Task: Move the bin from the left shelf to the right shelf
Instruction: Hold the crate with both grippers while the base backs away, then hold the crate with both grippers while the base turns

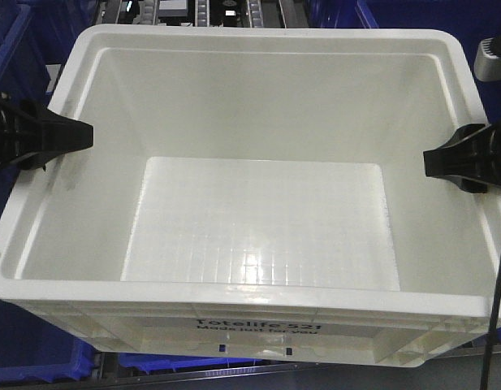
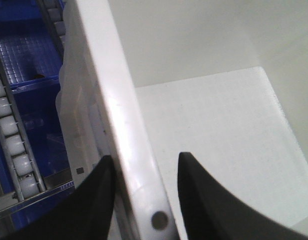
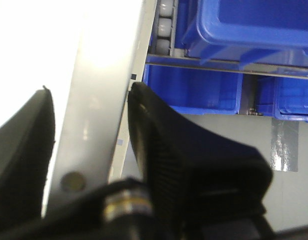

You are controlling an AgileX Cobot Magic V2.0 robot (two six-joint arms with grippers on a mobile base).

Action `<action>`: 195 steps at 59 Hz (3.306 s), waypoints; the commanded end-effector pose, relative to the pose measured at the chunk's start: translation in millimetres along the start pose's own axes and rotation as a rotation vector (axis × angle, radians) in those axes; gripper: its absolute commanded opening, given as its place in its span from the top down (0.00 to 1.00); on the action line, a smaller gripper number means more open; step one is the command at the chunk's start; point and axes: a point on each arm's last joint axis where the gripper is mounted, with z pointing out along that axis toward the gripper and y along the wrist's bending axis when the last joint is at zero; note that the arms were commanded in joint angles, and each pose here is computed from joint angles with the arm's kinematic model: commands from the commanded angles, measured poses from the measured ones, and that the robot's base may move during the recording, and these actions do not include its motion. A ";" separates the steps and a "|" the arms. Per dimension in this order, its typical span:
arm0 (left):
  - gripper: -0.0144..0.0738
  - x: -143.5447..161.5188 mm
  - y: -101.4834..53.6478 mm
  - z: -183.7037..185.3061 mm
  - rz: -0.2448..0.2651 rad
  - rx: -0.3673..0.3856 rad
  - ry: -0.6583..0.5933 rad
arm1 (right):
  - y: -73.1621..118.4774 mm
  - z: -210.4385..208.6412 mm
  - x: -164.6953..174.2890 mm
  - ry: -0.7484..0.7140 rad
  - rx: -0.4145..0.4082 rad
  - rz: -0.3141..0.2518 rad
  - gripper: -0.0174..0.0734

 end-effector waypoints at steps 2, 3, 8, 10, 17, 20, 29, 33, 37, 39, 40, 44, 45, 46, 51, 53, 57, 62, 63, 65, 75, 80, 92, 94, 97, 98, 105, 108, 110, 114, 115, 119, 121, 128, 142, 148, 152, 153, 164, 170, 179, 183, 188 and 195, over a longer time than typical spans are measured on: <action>0.84 -13.3 -20.6 -18.7 0.008 0.099 -0.110 | 3.3 -18.7 -21.3 -0.199 -0.020 0.015 0.81; 0.84 -13.3 -20.6 -18.7 0.008 0.099 -0.110 | 3.3 -18.6 -21.2 -0.198 -0.020 0.015 0.81; 0.84 -13.3 -20.6 -18.7 0.008 0.099 -0.110 | 3.3 -18.6 -21.2 -0.198 -0.020 0.015 0.81; 0.84 -13.3 -20.6 -18.7 0.008 0.099 -0.110 | 3.3 -18.6 -21.2 -0.198 -0.020 0.015 0.81; 0.84 -13.3 -20.6 -18.7 0.008 0.099 -0.110 | 3.3 -18.6 -21.2 -0.198 -0.020 0.015 0.81; 0.84 -13.3 -20.6 -18.7 0.008 0.099 -0.110 | 3.3 -18.6 -21.2 -0.198 -0.020 0.015 0.81; 0.84 -13.3 -20.6 -18.7 0.008 0.099 -0.110 | 3.3 -18.6 -21.2 -0.198 -0.020 0.015 0.81; 0.84 -13.3 -20.6 -18.7 0.008 0.099 -0.110 | 3.3 -18.6 -21.2 -0.198 -0.020 0.015 0.81; 0.84 -13.3 -20.6 -18.7 0.008 0.099 -0.110 | 3.3 -18.6 -21.2 -0.198 -0.020 0.015 0.81; 0.84 -13.3 -20.6 -18.7 0.008 0.099 -0.110 | 3.3 -18.6 -21.2 -0.198 -0.020 0.015 0.81; 0.84 -13.3 -20.6 -18.7 0.008 0.099 -0.110 | 3.3 -18.6 -21.2 -0.198 -0.020 0.015 0.81; 0.84 -13.3 -20.6 -18.7 0.008 0.099 -0.110 | 3.3 -18.6 -21.2 -0.198 -0.020 0.015 0.81; 0.84 -13.3 -20.6 -18.7 0.008 0.099 -0.110 | 3.3 -18.6 -21.2 -0.198 -0.020 0.015 0.81; 0.84 -13.3 -20.6 -18.7 0.008 0.099 -0.110 | 3.3 -18.6 -21.2 -0.198 -0.020 0.015 0.81; 0.84 -13.3 -20.6 -18.7 0.008 0.099 -0.110 | 3.3 -18.6 -21.2 -0.198 -0.020 0.015 0.81; 0.84 -13.3 -20.6 -18.7 0.008 0.099 -0.110 | 3.3 -18.6 -21.2 -0.198 -0.020 0.015 0.81; 0.84 -13.3 -20.6 -18.7 0.008 0.099 -0.110 | 3.3 -18.6 -21.2 -0.198 -0.020 0.015 0.81; 0.84 -13.3 -20.5 -18.4 0.008 0.099 -0.109 | 3.3 -18.6 -21.2 -0.198 -0.020 0.015 0.81; 0.84 -13.3 -20.5 -18.4 0.008 0.099 -0.109 | 3.3 -18.6 -21.2 -0.198 -0.020 0.015 0.81; 0.84 -13.3 -20.5 -18.4 0.008 0.099 -0.109 | 3.3 -18.6 -21.2 -0.198 -0.020 0.015 0.81; 0.84 -13.3 -20.6 -18.7 0.008 0.099 -0.110 | 3.3 -18.6 -21.2 -0.197 -0.020 0.015 0.81; 0.84 -13.3 -20.6 -18.7 0.008 0.099 -0.110 | 3.3 -18.6 -21.2 -0.197 -0.020 0.015 0.81; 0.84 -13.3 -20.6 -18.7 0.008 0.099 -0.110 | 3.3 -18.6 -21.2 -0.197 -0.020 0.015 0.81; 0.84 -13.3 -20.6 -18.7 0.008 0.099 -0.110 | 3.3 -18.6 -21.2 -0.197 -0.020 0.015 0.81; 0.84 -13.3 -20.6 -18.7 0.008 0.099 -0.110 | 3.3 -18.6 -21.2 -0.197 -0.020 0.015 0.81; 0.84 -13.3 -20.6 -18.7 0.008 0.099 -0.110 | 3.3 -18.6 -21.2 -0.197 -0.020 0.015 0.81; 0.84 -13.3 -20.6 -18.7 0.008 0.099 -0.110 | 3.3 -18.6 -21.2 -0.197 -0.020 0.015 0.81; 0.84 -13.3 -20.6 -18.7 0.008 0.099 -0.110 | 3.3 -18.6 -21.2 -0.197 -0.020 0.015 0.81; 0.84 -13.3 -20.6 -18.7 0.008 0.099 -0.110 | 3.3 -18.6 -21.2 -0.197 -0.020 0.015 0.81; 0.84 -13.3 -20.6 -18.7 0.008 0.099 -0.110 | 3.3 -18.6 -21.2 -0.197 -0.020 0.015 0.81; 0.84 -13.3 -20.6 -18.7 0.008 0.099 -0.110 | 3.3 -18.6 -21.2 -0.197 -0.020 0.015 0.81; 0.84 -13.3 -20.6 -18.7 0.008 0.099 -0.110 | 3.3 -18.6 -21.2 -0.197 -0.020 0.015 0.81; 0.84 -13.3 -20.6 -18.7 0.008 0.099 -0.110 | 3.3 -18.6 -21.2 -0.197 -0.020 0.015 0.81; 0.84 -13.3 -20.6 -18.7 0.008 0.099 -0.110 | 3.3 -18.6 -21.2 -0.197 -0.020 0.015 0.81; 0.84 -13.3 -20.6 -18.7 0.008 0.099 -0.110 | 3.3 -18.6 -21.2 -0.197 -0.020 0.015 0.81; 0.84 -13.3 -20.6 -18.7 0.008 0.099 -0.110 | 3.3 -18.6 -21.2 -0.197 -0.020 0.015 0.81; 0.84 -13.3 -20.6 -18.7 0.008 0.099 -0.110 | 3.3 -18.6 -21.2 -0.197 -0.020 0.015 0.81; 0.84 -13.3 -20.6 -18.7 0.008 0.099 -0.110 | 3.3 -18.6 -21.2 -0.197 -0.020 0.015 0.81; 0.84 -13.3 -20.6 -18.7 0.008 0.099 -0.110 | 3.3 -18.6 -21.2 -0.197 -0.020 0.015 0.81; 0.84 -13.3 -20.6 -18.7 0.008 0.099 -0.110 | 3.3 -18.6 -21.1 -0.197 -0.020 0.015 0.81; 0.84 -13.3 -20.6 -18.7 0.008 0.099 -0.110 | 3.4 -18.4 -20.0 -0.185 -0.020 0.015 0.81; 0.84 -13.3 -20.6 -18.7 0.008 0.099 -0.110 | 3.4 -18.4 -19.9 -0.184 -0.021 0.015 0.81; 0.84 -13.3 -20.6 -18.7 0.008 0.099 -0.110 | 3.4 -18.4 -19.9 -0.184 -0.021 0.015 0.81; 0.84 -13.3 -20.6 -18.7 0.008 0.099 -0.110 | 3.4 -18.4 -19.9 -0.183 -0.021 0.015 0.81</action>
